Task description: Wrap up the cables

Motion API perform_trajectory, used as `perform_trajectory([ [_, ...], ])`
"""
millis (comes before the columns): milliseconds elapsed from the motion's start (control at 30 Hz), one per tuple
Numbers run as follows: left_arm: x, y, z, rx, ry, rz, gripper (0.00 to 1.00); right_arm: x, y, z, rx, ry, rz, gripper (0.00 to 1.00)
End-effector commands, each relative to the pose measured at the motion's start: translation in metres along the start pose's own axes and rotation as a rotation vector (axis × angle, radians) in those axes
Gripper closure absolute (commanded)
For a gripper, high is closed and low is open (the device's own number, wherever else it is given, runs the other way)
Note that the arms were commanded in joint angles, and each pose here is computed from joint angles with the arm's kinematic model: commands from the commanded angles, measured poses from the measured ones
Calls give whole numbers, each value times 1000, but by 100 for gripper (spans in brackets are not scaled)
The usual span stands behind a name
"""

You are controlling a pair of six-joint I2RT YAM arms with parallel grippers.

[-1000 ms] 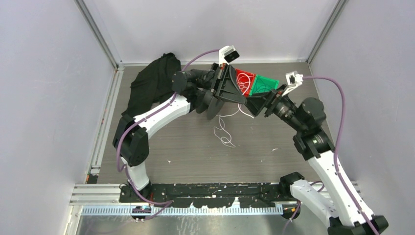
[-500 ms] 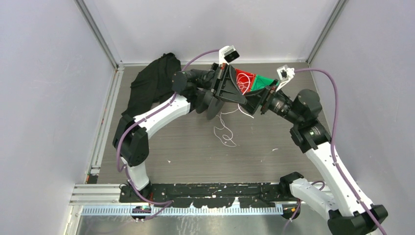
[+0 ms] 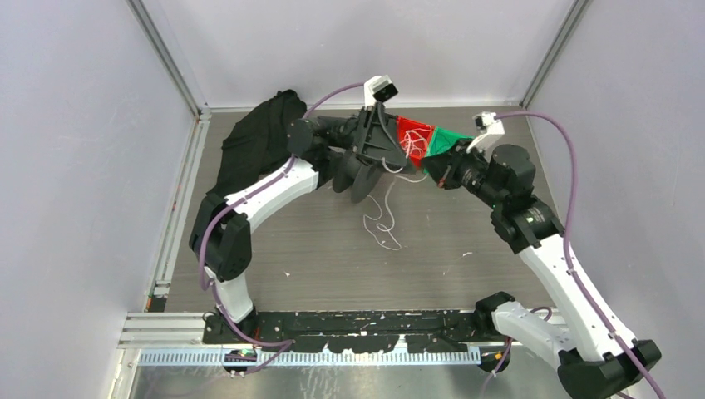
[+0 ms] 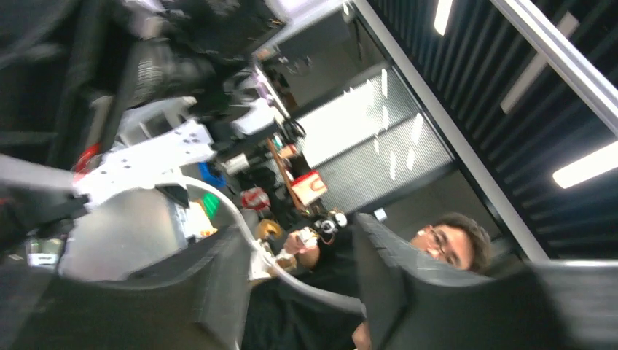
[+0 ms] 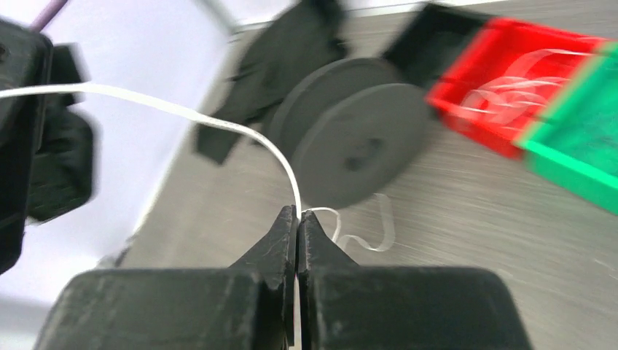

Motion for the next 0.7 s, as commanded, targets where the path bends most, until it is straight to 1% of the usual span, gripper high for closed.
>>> perform_trajectory([
  [0,-9,16,-43,-88,69,45,38,-47,36,-60,-134,-571,-146,99],
  [67,-8,25,-68,-151,116,51,24,-59,43,-84,-112,-755,-194,100],
  [100,-7,28,-81,-185,142,50,18,-61,47,-93,-102,-819,-215,99],
  [133,-5,32,-93,-216,167,53,3,-62,50,-101,-85,-863,-237,99],
  [167,-3,34,-104,-244,194,55,1,-62,53,-106,-68,-891,-256,100],
  [267,0,40,-129,-316,271,81,0,-56,63,-113,-24,-932,-297,99],
  [367,5,43,-145,-361,378,111,0,-54,72,-108,22,-952,-340,100],
  [400,7,42,-150,-380,432,91,0,-52,75,-107,33,-952,-358,99],
  [467,12,39,-162,-410,571,93,0,-48,82,-102,48,-942,-395,99],
  [500,8,38,-165,-428,660,115,0,-47,84,-98,46,-937,-409,99],
  [533,11,34,-172,-415,782,171,0,-45,87,-95,37,-929,-407,99],
  [600,7,30,-182,-425,970,199,0,-40,90,-86,51,-900,-384,100],
  [667,3,27,-189,-426,1062,216,0,-36,90,-71,80,-871,-347,100],
])
Point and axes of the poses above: each gripper's point midway between its finger pads, its own z axis out along the fingers, its own x axis along the line the jaws close on, y = z × x, the point moved 5 cm from there along -z, back along the fingers, and after that the axes turned 7 degrees about z, right-handed, at the moved point
